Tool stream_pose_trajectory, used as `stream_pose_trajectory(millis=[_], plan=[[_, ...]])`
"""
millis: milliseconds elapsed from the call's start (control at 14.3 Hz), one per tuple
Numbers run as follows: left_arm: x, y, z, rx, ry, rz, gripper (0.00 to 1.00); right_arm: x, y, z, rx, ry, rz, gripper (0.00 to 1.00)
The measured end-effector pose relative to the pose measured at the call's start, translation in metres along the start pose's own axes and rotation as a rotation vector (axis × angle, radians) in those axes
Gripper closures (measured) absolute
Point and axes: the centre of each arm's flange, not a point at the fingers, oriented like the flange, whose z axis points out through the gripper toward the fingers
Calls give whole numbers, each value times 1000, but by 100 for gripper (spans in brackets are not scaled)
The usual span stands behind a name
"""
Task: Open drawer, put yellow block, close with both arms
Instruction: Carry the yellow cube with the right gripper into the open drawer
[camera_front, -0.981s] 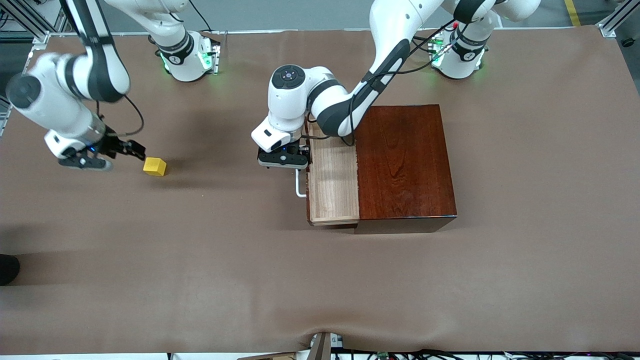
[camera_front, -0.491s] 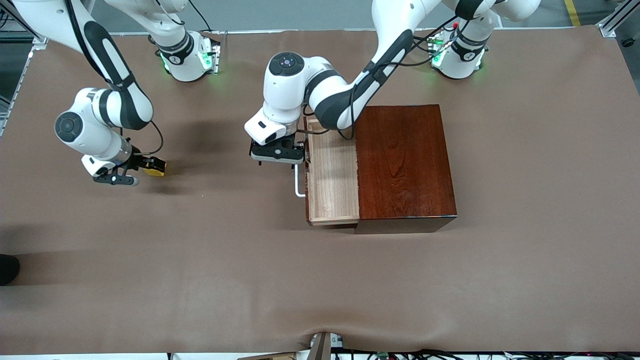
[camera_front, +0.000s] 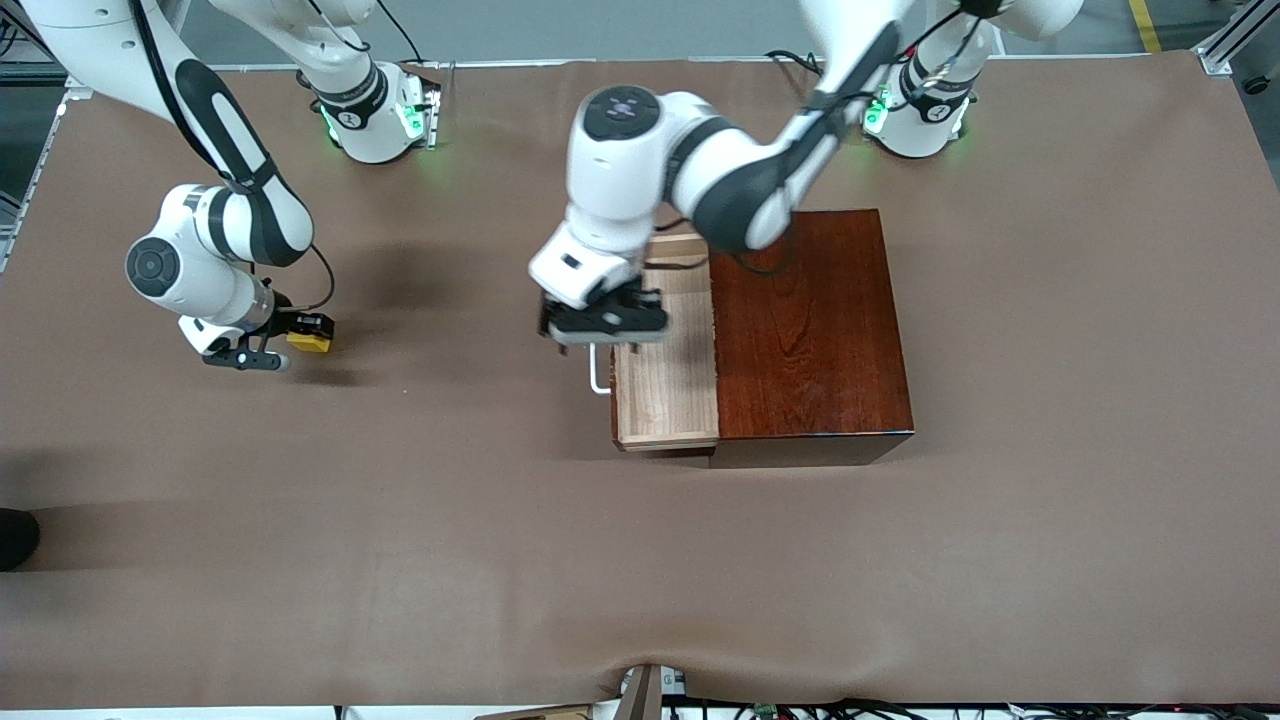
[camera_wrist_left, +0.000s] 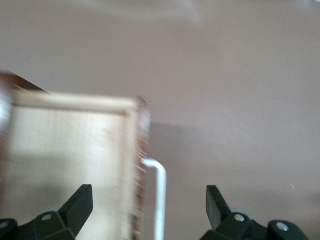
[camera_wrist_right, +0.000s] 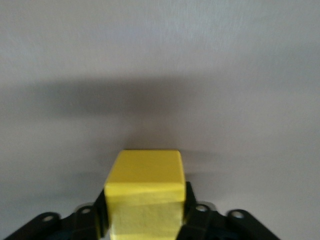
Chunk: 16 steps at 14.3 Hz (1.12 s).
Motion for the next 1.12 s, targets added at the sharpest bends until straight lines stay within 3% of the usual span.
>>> stream_pose_trajectory(millis=[210, 350, 841, 1121], plan=[[69, -64, -32, 40, 24, -104, 0, 2, 0, -15, 1, -50, 0, 44], [106, -110, -55, 75, 32, -177, 0, 13, -1, -58, 0, -46, -3, 44], [170, -253, -105, 204, -15, -170, 0, 13, -33, -312, -15, 41, -52, 44], [174, -326, -128, 211, -63, -80, 0, 3, -113, -391, 8, 115, -58, 44]])
